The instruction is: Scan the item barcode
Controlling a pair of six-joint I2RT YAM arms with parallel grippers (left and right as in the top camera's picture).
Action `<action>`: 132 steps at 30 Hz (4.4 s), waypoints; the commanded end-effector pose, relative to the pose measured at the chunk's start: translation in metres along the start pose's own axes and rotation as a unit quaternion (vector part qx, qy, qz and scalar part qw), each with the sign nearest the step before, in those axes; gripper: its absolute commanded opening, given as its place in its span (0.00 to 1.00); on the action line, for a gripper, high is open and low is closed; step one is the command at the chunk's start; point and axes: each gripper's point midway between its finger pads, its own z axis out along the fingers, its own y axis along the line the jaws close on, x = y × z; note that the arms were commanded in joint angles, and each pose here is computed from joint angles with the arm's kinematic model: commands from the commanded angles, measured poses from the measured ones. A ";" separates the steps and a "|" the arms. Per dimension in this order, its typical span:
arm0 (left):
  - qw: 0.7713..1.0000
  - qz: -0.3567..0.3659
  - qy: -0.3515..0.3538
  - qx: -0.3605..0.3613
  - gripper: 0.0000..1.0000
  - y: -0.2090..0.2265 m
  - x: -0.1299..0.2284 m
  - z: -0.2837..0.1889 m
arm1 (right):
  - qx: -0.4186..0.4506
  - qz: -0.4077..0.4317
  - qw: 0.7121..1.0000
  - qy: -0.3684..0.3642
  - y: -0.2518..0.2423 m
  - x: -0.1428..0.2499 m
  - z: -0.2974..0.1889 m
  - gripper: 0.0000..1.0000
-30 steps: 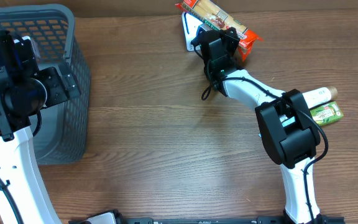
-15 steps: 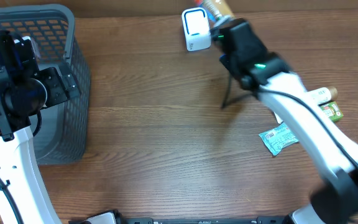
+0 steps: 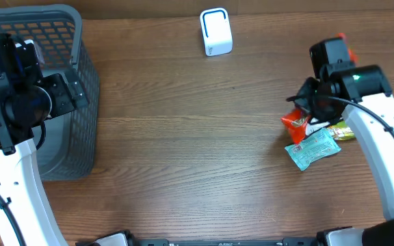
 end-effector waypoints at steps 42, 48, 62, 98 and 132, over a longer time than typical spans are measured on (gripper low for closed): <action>1.000 -0.003 0.000 0.002 1.00 -0.001 -0.001 0.001 | -0.219 -0.086 0.944 -0.230 -0.048 0.036 -0.143 1.00; 1.000 -0.003 -0.001 0.003 1.00 -0.001 -0.001 0.001 | -0.209 -0.101 0.952 -0.199 -0.065 0.059 -0.141 1.00; 1.000 -0.003 -0.001 0.003 1.00 -0.001 -0.001 0.001 | -0.233 -0.155 0.915 -0.290 -0.062 0.043 -0.207 1.00; 1.000 -0.003 -0.001 0.003 1.00 -0.001 -0.001 0.001 | -0.210 -0.166 0.929 -0.257 -0.080 0.061 -0.209 1.00; 1.000 -0.003 -0.001 0.003 1.00 -0.001 -0.001 0.001 | -0.279 -0.107 0.842 -0.450 -0.086 0.040 -0.221 1.00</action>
